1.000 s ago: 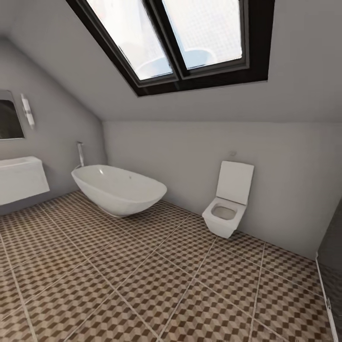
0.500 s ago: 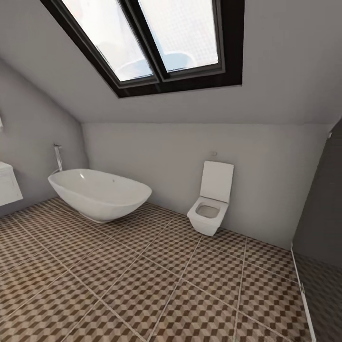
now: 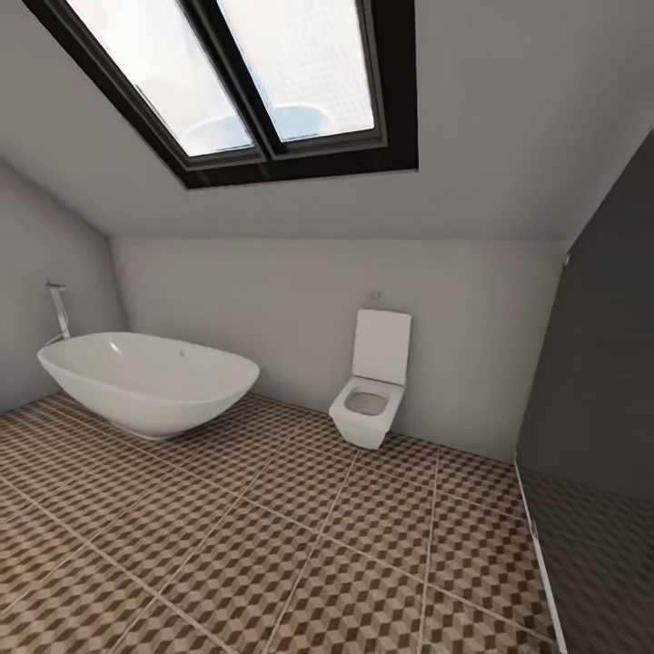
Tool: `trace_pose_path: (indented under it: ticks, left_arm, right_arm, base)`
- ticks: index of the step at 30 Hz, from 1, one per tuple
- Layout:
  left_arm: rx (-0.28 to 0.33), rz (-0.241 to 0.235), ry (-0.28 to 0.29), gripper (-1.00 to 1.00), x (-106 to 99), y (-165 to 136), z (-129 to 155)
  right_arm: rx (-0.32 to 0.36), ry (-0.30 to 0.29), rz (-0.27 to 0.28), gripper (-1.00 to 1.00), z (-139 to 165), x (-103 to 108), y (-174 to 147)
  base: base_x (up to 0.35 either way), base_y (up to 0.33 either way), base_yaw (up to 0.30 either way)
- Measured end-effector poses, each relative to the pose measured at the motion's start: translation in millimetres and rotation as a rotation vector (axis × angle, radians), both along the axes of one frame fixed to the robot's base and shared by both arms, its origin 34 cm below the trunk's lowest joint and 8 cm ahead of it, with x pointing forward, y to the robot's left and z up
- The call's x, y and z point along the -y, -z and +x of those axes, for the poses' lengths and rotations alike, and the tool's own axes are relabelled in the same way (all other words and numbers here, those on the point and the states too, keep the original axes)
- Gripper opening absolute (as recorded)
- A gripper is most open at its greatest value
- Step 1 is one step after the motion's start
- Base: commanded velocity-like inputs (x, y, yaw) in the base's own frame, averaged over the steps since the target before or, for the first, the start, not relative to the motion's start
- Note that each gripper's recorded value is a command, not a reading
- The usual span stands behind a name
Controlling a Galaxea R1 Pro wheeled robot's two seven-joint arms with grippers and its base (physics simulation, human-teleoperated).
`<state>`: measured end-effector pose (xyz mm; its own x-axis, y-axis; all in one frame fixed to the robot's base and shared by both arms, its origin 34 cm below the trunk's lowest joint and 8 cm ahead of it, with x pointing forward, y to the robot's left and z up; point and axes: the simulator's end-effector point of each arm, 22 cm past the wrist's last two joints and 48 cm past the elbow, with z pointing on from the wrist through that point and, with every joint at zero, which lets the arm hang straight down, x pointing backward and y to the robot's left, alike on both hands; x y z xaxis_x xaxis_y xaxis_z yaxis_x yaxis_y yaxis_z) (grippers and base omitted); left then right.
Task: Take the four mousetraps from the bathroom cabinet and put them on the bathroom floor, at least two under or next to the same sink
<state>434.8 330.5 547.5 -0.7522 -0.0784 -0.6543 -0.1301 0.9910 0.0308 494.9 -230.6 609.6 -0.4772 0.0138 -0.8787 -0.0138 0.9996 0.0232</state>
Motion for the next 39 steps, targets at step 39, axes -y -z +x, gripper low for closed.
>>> trace_pose_path:
  ticks: [39]
  left_arm:
    - [0.026, 0.000, 0.000, 1.00, 0.0, -7.9, 7.2]
  right_arm:
    - [0.026, 0.001, 0.001, 1.00, 5.3, 0.2, -9.2]
  base:
    - [0.000, 0.000, -0.243]
